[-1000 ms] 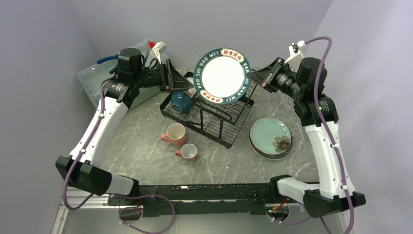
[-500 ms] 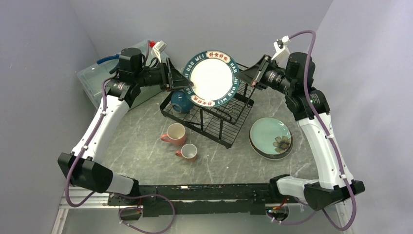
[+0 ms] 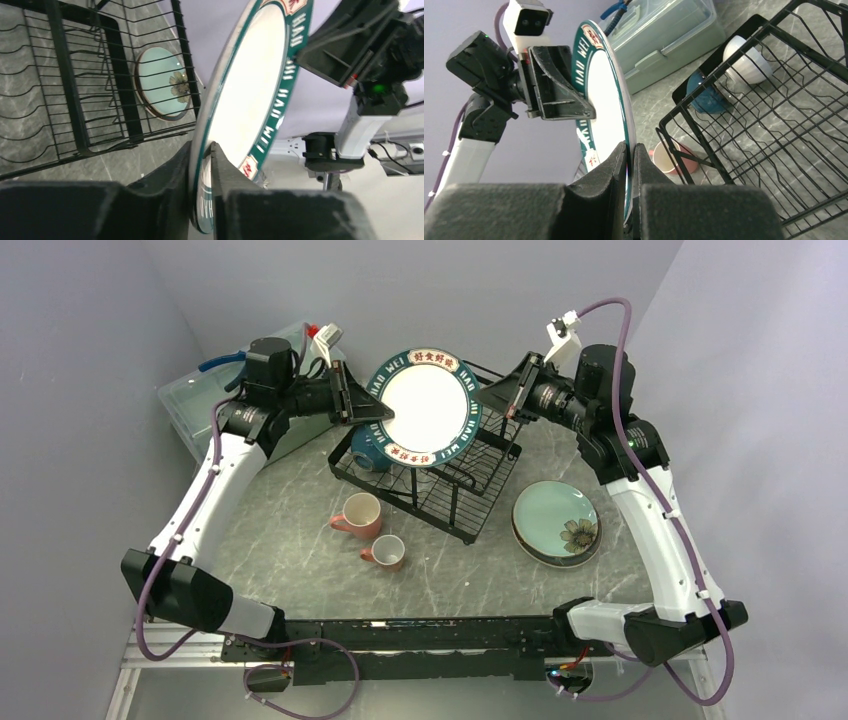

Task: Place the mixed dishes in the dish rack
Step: Insert the plate into the dish rack.

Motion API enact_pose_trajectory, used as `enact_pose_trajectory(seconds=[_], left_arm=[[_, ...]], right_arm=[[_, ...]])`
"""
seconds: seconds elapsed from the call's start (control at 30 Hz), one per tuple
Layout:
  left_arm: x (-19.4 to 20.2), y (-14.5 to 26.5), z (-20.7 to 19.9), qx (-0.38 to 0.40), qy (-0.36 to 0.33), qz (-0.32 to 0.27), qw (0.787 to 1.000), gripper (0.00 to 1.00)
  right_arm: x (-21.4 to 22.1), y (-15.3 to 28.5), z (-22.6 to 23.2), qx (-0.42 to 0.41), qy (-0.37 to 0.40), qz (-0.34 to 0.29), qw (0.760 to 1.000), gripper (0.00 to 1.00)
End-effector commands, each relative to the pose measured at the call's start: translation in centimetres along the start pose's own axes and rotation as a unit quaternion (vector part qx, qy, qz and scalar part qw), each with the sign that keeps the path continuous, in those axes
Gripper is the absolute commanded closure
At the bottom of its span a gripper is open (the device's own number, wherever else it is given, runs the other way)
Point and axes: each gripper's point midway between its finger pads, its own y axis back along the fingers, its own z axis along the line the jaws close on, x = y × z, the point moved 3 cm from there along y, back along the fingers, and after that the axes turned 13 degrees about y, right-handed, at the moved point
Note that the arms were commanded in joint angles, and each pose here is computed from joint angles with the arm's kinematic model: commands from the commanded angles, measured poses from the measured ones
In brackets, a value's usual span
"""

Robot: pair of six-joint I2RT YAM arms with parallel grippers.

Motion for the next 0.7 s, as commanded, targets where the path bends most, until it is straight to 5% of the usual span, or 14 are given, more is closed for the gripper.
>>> enact_pose_trajectory(seconds=[0.0,0.03,0.23,0.43,0.67], left_arm=[[-0.3,0.3,-0.7,0.021,-0.019,-0.001,1.0,0.92],[-0.3,0.3,-0.7,0.022,-0.018,0.0,1.0,1.0],[-0.2,0.4,-0.9,0.039,-0.012,0.002,0.999,1.0],[-0.4,0.9,-1.4,0.061,-0.008,-0.002,0.998,1.0],[-0.5,1.2,-2.1,0.08,-0.01,-0.003,0.997,1.0]], right_arm=[[-2.9,1.0,1.9,-0.026,0.033,-0.056,0.998,1.0],[-2.8,0.9,1.8,-0.024,0.034,-0.054,0.998,1.0],[-2.1,0.8,1.5,-0.023,0.038,-0.043,0.998,0.98],[-1.1,0.9,1.3,-0.03,0.048,-0.03,0.998,0.67],[0.3,0.0,0.4,-0.031,0.04,-0.006,0.999,0.58]])
